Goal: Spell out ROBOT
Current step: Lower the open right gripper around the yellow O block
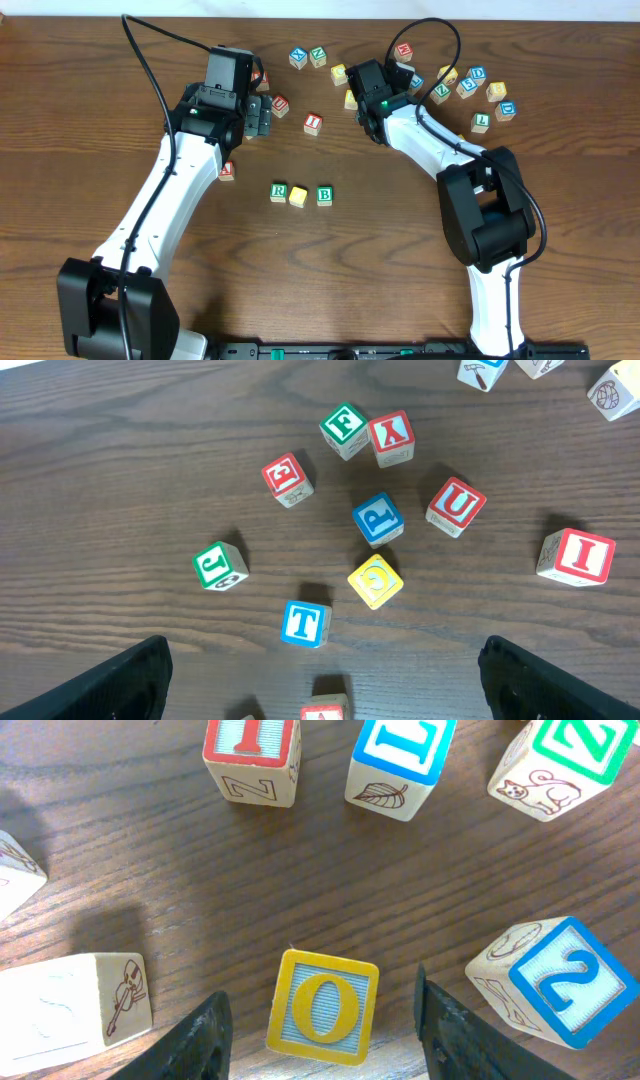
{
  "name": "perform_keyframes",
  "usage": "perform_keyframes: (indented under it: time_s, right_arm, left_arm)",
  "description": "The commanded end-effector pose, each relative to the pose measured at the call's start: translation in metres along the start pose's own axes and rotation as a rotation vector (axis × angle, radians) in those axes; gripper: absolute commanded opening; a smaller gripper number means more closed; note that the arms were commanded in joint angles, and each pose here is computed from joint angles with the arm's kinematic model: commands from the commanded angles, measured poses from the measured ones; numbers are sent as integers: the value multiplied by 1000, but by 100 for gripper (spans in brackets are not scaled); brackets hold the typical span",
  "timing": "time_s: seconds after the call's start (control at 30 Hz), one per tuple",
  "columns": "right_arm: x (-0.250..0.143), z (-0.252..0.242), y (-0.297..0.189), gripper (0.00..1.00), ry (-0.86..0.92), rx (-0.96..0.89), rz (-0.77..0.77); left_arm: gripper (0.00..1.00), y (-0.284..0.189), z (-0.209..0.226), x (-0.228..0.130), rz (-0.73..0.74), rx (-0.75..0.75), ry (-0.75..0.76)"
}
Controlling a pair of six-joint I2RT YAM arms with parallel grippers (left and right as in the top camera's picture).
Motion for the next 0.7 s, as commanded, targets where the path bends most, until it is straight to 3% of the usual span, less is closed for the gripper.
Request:
perform_keyframes:
  time_s: [0.0,0.43,0.67]
  right_arm:
    - [6,-3,2,55,32,0,-7]
    - [11,-16,11,54,58,35,52]
    - [24,-16,6,54,-20,49,39]
  left_arm:
    - [96,-12,6,9,-39,11,-9]
    - [96,-12,6,9,-39,11,-9]
    - [96,-12,6,9,-39,11,-9]
Point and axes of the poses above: each gripper's point midway between its finger pads, its own y axis out along the fingers, its own z axis along the line the jaws close on, x = y × z, the point moved 8 cm from there along -y, back along the fingers, and after that the axes turned 6 degrees about -y, right-handed, at the moved point
